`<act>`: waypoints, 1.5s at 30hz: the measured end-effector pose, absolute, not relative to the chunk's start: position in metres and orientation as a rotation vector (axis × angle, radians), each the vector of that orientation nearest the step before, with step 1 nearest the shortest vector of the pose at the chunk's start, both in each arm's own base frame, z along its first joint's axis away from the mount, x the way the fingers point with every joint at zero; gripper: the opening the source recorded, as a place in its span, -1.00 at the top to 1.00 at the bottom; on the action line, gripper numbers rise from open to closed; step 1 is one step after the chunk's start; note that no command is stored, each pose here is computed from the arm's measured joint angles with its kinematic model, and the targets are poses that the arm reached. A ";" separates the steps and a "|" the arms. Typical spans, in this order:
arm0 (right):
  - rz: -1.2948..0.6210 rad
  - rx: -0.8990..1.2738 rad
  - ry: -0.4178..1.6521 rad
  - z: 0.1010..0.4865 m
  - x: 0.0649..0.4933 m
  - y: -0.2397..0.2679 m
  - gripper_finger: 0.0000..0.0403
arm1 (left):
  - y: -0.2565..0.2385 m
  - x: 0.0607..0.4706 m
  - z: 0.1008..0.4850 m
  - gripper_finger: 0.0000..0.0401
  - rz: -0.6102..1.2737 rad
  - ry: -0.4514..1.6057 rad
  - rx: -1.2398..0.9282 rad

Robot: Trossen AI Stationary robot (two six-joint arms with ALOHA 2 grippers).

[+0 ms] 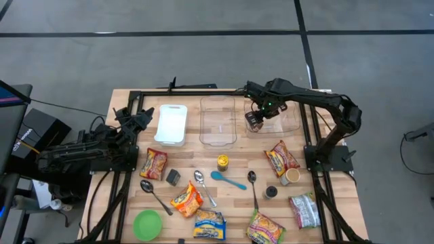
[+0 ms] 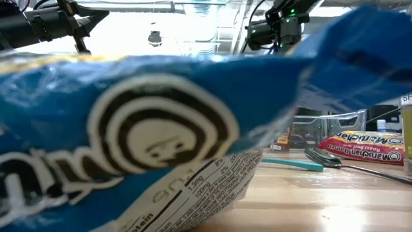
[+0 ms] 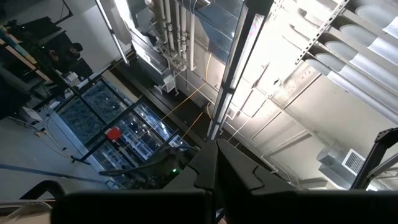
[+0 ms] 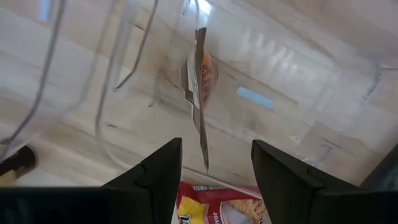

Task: Pick & Place Food Item
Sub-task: Put the black spice can into the right transparent bin

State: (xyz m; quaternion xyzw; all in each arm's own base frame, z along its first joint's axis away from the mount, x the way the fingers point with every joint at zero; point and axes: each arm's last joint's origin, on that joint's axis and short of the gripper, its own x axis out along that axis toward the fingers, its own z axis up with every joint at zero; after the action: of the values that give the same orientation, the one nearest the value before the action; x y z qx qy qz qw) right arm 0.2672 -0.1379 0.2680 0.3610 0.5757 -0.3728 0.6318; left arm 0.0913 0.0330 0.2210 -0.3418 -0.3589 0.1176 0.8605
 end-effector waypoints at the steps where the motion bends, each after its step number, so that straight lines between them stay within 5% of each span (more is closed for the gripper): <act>1: -0.850 0.825 1.302 0.272 0.265 -0.137 0.07 | 0.033 0.091 0.221 0.99 0.247 -0.753 -0.717; 22: -0.567 0.732 0.934 0.371 0.202 -0.042 0.09 | 0.033 0.091 0.221 0.99 0.247 -0.753 -0.717; 45: -0.344 0.602 0.886 0.372 0.218 0.051 0.21 | 0.033 0.090 0.223 0.99 0.235 -0.778 -0.715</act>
State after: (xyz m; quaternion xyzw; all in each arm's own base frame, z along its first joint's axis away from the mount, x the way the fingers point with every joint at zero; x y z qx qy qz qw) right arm 0.2178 0.0509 0.3723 0.2856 0.4200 -0.1633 0.8458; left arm 0.0900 0.0326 0.2230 -0.3403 -0.3703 0.1118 0.8570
